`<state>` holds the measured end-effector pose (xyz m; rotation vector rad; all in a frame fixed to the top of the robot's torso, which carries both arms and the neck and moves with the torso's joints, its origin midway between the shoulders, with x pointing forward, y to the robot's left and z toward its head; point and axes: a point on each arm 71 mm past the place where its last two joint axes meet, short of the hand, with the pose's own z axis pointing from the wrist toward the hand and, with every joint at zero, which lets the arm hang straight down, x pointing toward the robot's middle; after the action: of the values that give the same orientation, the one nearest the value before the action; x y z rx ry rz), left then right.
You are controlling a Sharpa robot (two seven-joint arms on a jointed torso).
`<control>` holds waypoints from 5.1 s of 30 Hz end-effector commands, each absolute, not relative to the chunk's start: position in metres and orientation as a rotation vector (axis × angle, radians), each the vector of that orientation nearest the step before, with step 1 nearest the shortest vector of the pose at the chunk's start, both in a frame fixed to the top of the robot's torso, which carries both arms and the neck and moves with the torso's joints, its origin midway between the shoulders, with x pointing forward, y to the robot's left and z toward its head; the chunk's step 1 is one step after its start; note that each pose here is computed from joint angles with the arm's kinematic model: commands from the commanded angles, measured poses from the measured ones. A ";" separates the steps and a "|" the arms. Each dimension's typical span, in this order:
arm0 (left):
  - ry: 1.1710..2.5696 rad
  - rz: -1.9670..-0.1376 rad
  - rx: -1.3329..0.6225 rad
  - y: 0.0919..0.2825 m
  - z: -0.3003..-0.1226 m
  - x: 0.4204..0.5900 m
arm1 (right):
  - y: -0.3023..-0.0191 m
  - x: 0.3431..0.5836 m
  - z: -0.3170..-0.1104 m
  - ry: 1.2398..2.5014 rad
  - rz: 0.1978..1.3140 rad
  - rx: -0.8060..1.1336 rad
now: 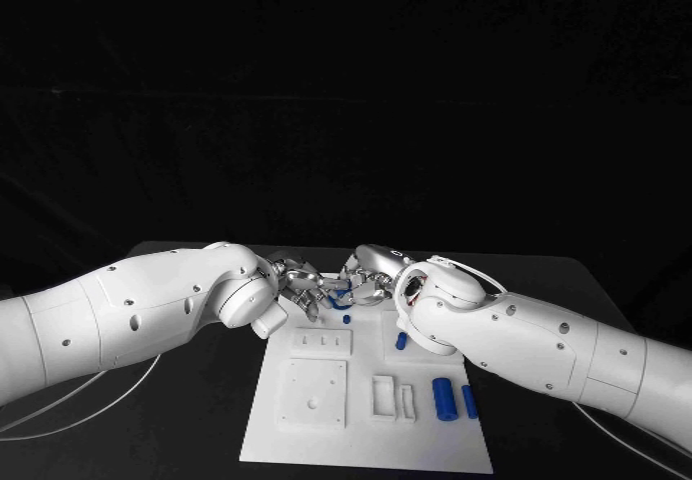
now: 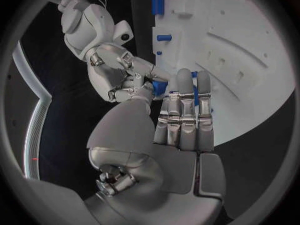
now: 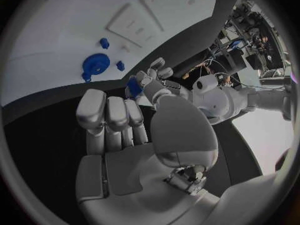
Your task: Assemble the parts on the task board
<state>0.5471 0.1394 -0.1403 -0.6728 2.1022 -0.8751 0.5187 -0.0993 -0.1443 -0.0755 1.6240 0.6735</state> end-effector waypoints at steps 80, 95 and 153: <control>2.070 -0.725 -0.611 0.153 -0.140 0.554 | -0.163 0.518 -0.147 1.561 0.697 0.058; 2.098 -0.639 -0.554 0.159 -0.147 0.550 | -0.233 0.520 -0.141 1.497 0.752 0.310; 2.101 -0.455 -0.246 0.132 -0.184 0.525 | -0.264 0.532 -0.138 1.431 0.777 0.405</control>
<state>0.5259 0.1346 -0.1846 -0.2987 2.1070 -0.4686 0.5327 -0.2655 -0.1378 0.4149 1.4277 0.7670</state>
